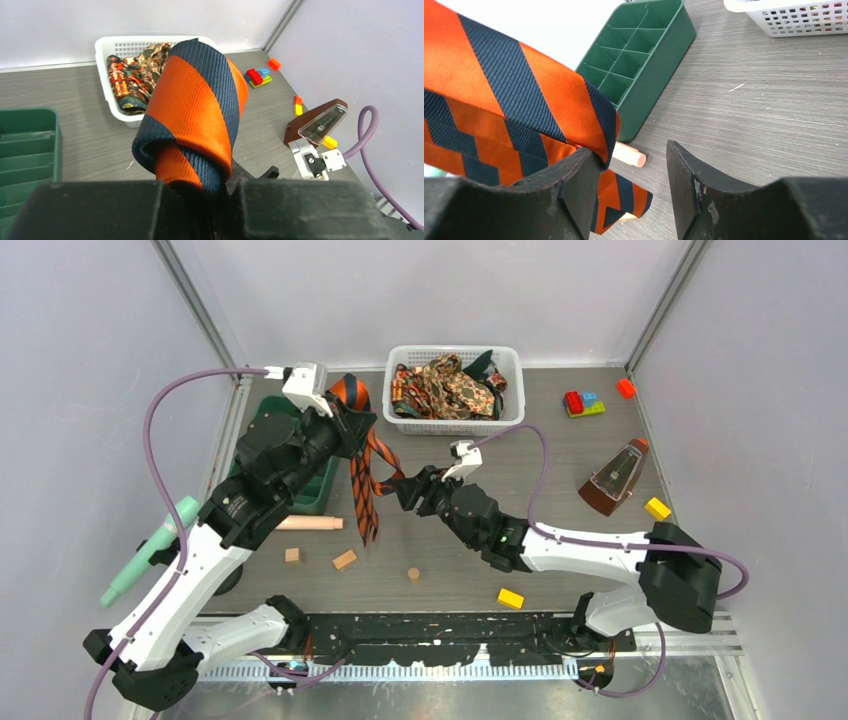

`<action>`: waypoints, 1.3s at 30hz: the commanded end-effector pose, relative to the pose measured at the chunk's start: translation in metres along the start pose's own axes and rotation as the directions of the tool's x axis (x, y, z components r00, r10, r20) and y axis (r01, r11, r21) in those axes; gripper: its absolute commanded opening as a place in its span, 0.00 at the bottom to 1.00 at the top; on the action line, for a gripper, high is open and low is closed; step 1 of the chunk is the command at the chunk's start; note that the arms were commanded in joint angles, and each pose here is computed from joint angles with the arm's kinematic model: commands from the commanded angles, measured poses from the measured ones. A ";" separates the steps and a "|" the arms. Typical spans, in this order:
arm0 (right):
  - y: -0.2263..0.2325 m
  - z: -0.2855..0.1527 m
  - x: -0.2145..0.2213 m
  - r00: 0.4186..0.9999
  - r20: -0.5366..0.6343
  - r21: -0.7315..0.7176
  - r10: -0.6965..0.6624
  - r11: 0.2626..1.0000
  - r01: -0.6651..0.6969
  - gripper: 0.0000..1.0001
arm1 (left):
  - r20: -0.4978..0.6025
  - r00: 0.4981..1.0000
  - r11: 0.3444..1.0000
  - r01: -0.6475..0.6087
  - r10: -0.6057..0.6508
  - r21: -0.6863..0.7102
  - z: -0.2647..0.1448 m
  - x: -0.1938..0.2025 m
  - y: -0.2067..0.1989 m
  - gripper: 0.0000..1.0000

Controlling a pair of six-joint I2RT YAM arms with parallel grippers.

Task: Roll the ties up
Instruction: Flatten out the tie at the center of the board.

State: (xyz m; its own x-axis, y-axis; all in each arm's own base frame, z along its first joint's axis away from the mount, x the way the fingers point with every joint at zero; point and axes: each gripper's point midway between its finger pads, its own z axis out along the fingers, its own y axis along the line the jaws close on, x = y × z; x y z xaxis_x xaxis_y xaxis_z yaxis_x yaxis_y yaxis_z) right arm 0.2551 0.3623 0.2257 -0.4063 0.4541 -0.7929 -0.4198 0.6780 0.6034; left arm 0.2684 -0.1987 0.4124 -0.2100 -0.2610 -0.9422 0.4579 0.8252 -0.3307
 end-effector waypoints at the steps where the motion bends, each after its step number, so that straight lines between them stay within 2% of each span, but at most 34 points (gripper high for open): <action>1: 0.011 0.013 -0.021 0.994 0.097 0.022 0.041 0.999 -0.043 0.55 | 0.111 0.993 0.998 0.049 -0.043 -0.049 -0.006 -0.024 0.008 0.00; 7: 0.024 0.025 -0.026 0.988 0.135 -0.017 0.070 0.998 -0.068 0.53 | 0.114 0.992 0.995 0.068 -0.061 -0.067 -0.010 -0.020 0.013 0.00; 15: 0.043 0.035 -0.025 0.986 0.146 -0.063 0.076 0.996 -0.067 0.60 | 0.105 0.992 0.992 0.086 -0.076 -0.095 -0.009 -0.016 0.018 0.00; 20: 0.046 0.040 -0.020 0.987 0.150 -0.058 0.062 0.997 -0.053 0.60 | 0.107 0.991 0.991 0.089 -0.079 -0.098 -0.010 -0.016 0.019 0.00; 25: 0.019 0.039 -0.024 0.979 0.199 0.077 0.051 0.995 -0.068 0.49 | 0.116 0.990 0.990 0.086 -0.074 -0.108 -0.013 -0.019 0.021 0.00; 28: -0.003 0.034 -0.029 0.971 0.238 0.182 0.029 0.981 -0.074 0.38 | 0.113 0.991 0.990 0.086 -0.074 -0.108 -0.013 -0.017 0.021 0.00; 32: -0.010 0.024 -0.041 0.965 0.263 0.219 0.002 0.974 -0.062 0.24 | 0.095 0.992 0.991 0.087 -0.077 -0.098 -0.011 -0.008 0.020 0.00; 36: -0.006 0.002 -0.069 0.961 0.272 0.247 -0.041 0.969 -0.028 0.11 | 0.073 0.994 0.991 0.093 -0.086 -0.093 -0.008 0.005 0.022 0.00; 39: 0.000 -0.026 -0.107 0.948 0.315 0.257 -0.043 0.966 -0.042 0.04 | 0.062 0.993 0.991 0.103 -0.098 -0.081 -0.006 0.013 0.021 0.03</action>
State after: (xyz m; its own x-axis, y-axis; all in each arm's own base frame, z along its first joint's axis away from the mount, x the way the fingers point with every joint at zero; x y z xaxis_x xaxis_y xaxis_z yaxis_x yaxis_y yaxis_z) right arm 0.2859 0.3424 0.2484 -0.2190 0.5205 -0.8253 -0.2256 0.7959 0.5619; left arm 0.2724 -0.1797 0.3759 -0.2473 -0.3047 -0.9198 0.3287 0.8666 -0.3755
